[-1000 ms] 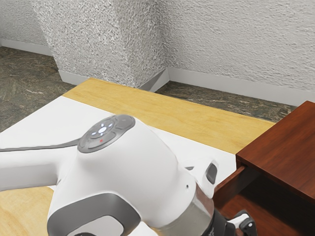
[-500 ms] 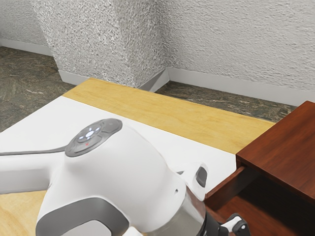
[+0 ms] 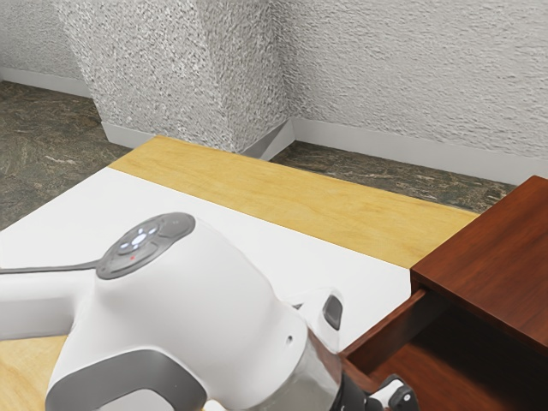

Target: Pull the drawer handle with one arm to open the drawer

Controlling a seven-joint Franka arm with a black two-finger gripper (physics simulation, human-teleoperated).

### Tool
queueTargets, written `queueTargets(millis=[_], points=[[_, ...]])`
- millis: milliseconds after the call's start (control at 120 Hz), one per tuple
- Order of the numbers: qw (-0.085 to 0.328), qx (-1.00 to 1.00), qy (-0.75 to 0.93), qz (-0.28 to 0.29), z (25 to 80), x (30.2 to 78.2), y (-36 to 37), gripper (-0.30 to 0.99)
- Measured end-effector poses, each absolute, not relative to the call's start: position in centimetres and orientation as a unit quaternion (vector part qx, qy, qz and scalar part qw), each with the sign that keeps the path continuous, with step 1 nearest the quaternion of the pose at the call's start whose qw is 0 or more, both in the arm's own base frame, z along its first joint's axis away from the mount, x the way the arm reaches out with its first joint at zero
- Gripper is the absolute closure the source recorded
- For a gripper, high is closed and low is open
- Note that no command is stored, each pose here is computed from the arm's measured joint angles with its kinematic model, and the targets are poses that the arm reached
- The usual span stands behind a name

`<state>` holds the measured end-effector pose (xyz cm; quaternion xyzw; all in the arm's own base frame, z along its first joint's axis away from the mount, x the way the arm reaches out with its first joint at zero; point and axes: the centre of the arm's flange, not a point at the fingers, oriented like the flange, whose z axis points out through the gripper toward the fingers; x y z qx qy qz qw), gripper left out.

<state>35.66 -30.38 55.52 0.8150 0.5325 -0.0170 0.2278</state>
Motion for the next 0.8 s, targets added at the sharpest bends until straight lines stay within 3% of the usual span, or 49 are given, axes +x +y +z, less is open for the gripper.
queueTargets(millis=[800], points=[[0.226,0.808,0.544,-0.031,54.9,34.0,-30.0,0.46]])
